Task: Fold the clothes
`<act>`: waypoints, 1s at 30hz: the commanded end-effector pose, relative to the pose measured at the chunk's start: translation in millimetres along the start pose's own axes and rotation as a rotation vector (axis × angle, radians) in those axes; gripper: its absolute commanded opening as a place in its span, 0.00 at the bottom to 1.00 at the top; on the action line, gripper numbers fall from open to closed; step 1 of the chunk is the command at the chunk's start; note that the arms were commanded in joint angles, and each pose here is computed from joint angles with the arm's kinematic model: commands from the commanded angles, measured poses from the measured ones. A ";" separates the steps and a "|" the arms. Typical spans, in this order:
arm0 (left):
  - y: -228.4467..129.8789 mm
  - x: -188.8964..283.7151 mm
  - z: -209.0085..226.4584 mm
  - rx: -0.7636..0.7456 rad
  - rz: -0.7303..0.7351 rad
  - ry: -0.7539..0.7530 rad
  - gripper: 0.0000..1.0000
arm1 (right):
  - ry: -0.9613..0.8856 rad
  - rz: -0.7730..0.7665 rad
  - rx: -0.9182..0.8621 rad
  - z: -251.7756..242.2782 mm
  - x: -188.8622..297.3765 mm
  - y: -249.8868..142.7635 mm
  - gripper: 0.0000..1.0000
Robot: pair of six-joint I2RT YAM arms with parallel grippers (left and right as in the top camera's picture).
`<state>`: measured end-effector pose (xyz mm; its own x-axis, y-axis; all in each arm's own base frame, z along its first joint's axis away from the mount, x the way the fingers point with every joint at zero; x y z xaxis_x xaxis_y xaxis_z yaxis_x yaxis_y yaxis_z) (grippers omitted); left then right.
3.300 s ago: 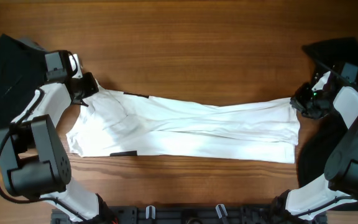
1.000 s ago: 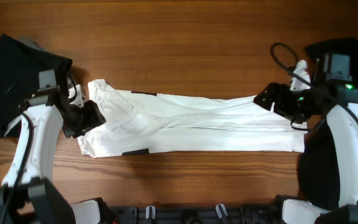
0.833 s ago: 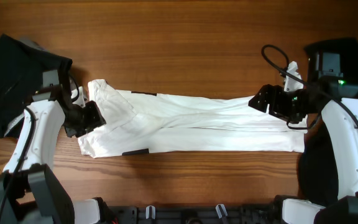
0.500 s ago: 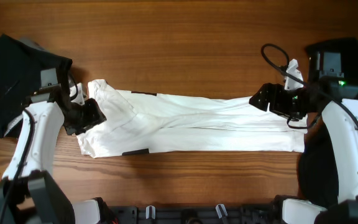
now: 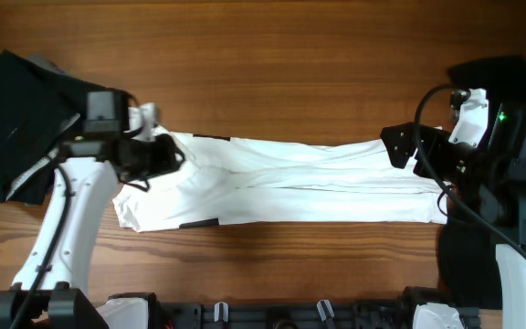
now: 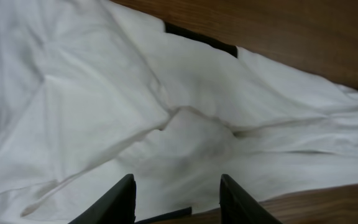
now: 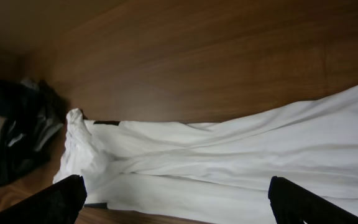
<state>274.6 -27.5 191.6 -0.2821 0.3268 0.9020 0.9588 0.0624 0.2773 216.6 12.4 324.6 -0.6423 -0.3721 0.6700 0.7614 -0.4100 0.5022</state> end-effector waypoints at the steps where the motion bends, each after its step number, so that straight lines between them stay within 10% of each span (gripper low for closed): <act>1: -2.6 0.5 -29.4 -0.101 0.005 -0.034 0.43 | -0.033 -0.002 -0.046 -3.2 -2.7 0.3 0.99; 16: -20.4 35.9 -59.5 -0.196 -0.094 -0.020 0.45 | -0.323 0.159 -0.223 -44.1 -31.2 -7.0 1.00; 25: -15.3 -7.2 -47.3 -0.073 0.060 0.027 0.30 | -0.407 0.330 -0.453 -108.1 -79.0 4.9 1.00; 30: -14.3 -21.2 -43.7 -0.067 0.105 0.037 0.39 | -0.380 0.306 -0.480 -121.5 -65.4 8.5 1.00</act>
<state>261.5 -75.2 184.8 -0.1851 0.2991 0.9361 0.9769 -0.0476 0.2084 260.4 -60.2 213.5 -0.2341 -0.2330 0.9439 0.7312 -0.6820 0.0130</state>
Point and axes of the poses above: each gripper's point midway between its finger pads, its own x axis back along the fingers, its own z axis along the line the jaws close on, y = z × x, the point moved 9 cm from there along x, back along the fingers, and after that the axes turned 8 degrees about -x, right-handed, at the moved point
